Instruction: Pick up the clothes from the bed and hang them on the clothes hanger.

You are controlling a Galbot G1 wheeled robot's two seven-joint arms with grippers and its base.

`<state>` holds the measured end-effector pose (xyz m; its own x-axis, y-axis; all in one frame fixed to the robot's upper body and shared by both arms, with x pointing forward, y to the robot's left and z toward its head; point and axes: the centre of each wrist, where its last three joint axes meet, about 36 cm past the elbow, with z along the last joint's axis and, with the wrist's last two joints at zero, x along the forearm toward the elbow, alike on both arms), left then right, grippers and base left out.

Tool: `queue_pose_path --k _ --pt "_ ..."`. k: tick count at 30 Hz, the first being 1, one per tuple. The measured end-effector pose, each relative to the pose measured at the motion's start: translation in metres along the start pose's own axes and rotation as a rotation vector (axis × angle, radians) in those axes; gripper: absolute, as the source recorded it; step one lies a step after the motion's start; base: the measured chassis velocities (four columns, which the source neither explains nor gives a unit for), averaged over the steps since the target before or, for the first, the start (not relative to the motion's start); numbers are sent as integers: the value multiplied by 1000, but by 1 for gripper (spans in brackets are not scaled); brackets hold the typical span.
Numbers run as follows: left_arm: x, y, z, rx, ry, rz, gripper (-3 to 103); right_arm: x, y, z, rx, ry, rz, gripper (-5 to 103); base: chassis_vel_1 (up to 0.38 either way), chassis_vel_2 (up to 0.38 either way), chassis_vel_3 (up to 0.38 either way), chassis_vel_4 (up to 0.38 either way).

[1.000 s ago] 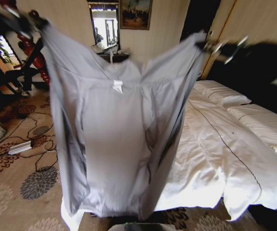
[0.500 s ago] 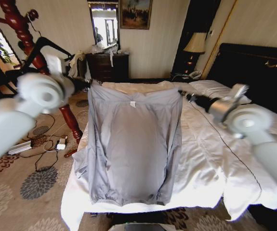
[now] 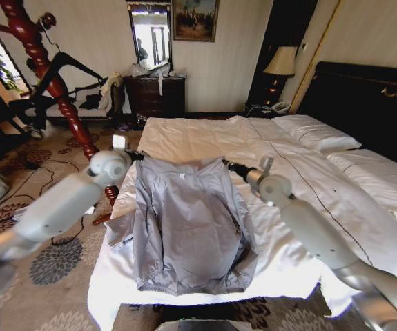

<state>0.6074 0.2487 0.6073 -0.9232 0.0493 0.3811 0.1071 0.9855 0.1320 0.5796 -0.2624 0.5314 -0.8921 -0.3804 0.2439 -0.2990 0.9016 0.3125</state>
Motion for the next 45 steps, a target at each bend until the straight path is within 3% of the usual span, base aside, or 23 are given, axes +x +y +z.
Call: queue_pose_path --k 7,9,16,30,33,35,38,42,44,45 --pt "-34 -23 -9 28 -2 -14 0 -34 6 -3 3 1 28 0 0 0 0 0" --pt "-50 -30 -16 51 2 -30 0 -51 21 -6 -11 -8 21 0 0 0 0 0" --pt "-87 -28 -36 76 29 -87 0 -87 49 -12 -19 -13 4 0 0 0 0 0" --pt "-128 -55 12 104 109 -89 0 -115 34 40 -12 65 76 -3 0 0 0 0" --pt "-129 -57 13 106 115 -85 -2 -118 34 46 -17 75 81 1 0 0 0 0" --pt "-127 -59 17 87 134 -77 8 -118 34 53 -14 87 85 11 0 0 0 0" --pt "-125 -60 19 70 140 -75 14 -116 34 55 -12 89 84 16 0 0 0 0" --pt "-110 -52 23 17 132 -60 30 -103 30 58 2 85 81 38 0 0 0 0" --pt "-108 -51 23 11 130 -57 36 -100 29 58 5 84 80 38 0 0 0 0" --pt "-101 -48 22 7 130 -42 41 -92 25 55 16 79 77 49 0 0 0 0"
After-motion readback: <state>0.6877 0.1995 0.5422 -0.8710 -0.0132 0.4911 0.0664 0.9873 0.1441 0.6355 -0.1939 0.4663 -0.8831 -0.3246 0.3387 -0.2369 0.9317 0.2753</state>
